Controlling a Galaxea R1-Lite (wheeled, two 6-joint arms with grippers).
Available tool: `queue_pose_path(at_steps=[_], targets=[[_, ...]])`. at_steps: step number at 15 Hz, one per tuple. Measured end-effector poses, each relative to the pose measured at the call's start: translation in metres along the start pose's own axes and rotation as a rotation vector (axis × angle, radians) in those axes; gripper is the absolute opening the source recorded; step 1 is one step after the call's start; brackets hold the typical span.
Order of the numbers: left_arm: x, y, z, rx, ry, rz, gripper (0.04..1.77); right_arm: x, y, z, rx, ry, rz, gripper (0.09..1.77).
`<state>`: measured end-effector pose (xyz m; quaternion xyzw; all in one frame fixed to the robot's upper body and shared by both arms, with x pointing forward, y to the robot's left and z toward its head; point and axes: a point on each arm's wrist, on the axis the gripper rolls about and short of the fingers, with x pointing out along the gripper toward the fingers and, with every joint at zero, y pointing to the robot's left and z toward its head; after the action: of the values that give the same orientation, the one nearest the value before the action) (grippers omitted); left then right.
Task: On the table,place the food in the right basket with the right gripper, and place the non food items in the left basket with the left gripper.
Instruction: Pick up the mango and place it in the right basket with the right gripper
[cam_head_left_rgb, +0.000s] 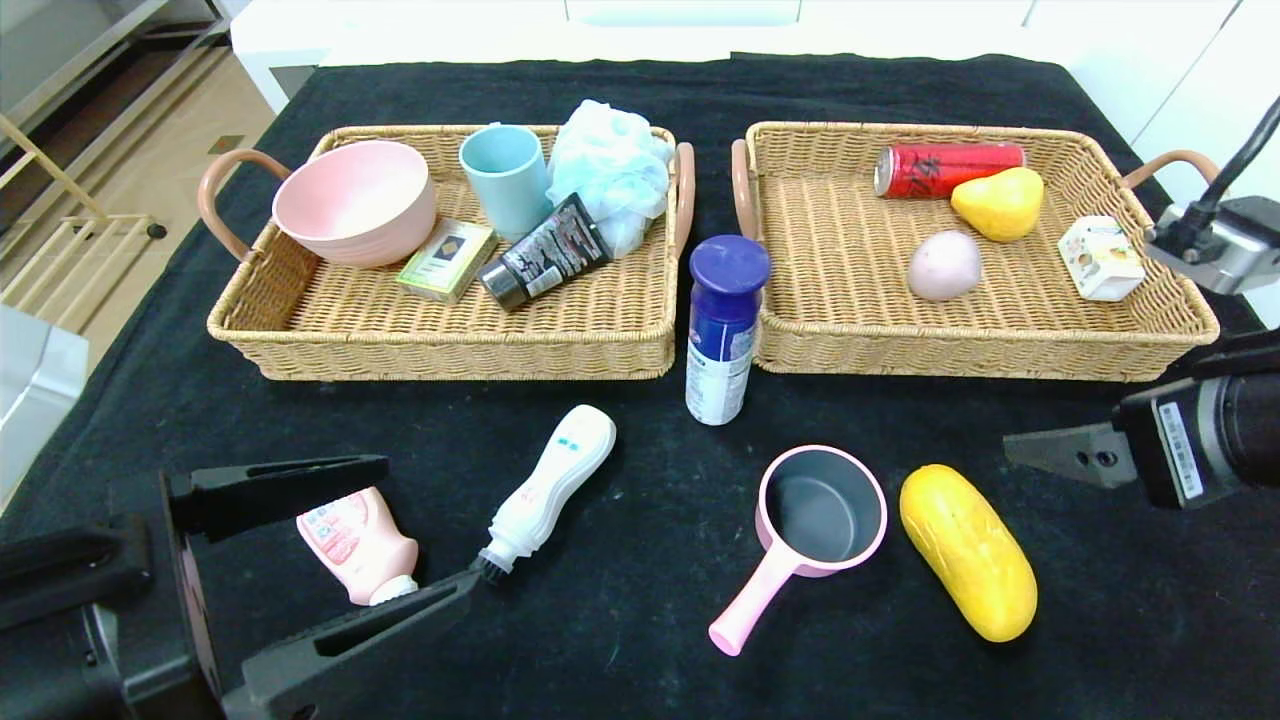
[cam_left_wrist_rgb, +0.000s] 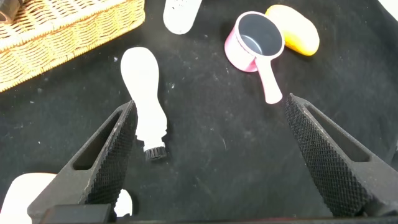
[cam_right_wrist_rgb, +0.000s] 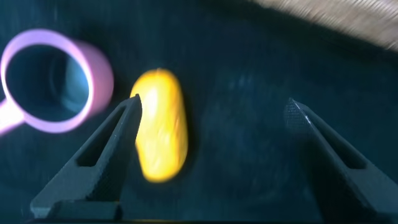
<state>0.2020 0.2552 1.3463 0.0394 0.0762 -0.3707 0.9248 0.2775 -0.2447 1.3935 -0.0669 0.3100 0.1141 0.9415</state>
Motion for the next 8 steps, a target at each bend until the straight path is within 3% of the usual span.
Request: queue_pose_path(at_steps=[8], targets=[[0.0, 0.0, 0.0, 0.007, 0.001, 0.0, 1.72, 0.017, 0.02, -0.032, -0.051, 0.078, 0.018, 1.69]])
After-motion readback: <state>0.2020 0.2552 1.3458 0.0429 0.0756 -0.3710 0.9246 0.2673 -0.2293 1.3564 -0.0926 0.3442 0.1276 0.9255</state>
